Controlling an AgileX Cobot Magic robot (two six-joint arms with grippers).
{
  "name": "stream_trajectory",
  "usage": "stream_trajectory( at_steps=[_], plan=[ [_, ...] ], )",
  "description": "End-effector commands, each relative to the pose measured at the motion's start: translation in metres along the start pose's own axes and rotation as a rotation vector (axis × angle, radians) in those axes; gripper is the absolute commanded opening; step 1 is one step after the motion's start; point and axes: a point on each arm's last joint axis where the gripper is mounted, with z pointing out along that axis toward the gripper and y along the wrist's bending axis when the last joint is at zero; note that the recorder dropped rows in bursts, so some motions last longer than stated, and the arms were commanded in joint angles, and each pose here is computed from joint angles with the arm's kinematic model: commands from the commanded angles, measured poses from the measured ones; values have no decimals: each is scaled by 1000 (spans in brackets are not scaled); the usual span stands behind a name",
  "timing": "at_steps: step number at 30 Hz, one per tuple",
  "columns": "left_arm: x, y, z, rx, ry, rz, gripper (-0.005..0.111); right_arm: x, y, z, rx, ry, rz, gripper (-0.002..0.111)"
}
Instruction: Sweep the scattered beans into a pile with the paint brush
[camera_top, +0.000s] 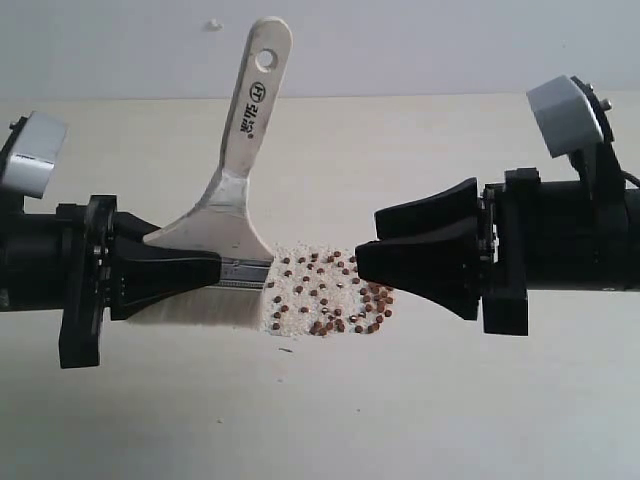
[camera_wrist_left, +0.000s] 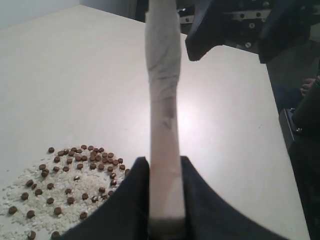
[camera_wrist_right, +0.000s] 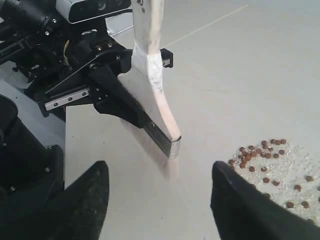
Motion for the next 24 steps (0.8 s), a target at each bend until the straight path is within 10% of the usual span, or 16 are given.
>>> stream_trajectory(
  at_steps=[1,13,24],
  plan=[
    [-4,-1,-1,1,-27,13,0,-14,-4,1,-11,-34,-7,57],
    [-5,-11,9,52,-18,17,0,-39,11,17,-121,-65,-230,57],
    [3,-7,12,58,-2,16,0,-14,-18,33,5,67,-143,57]
  ],
)
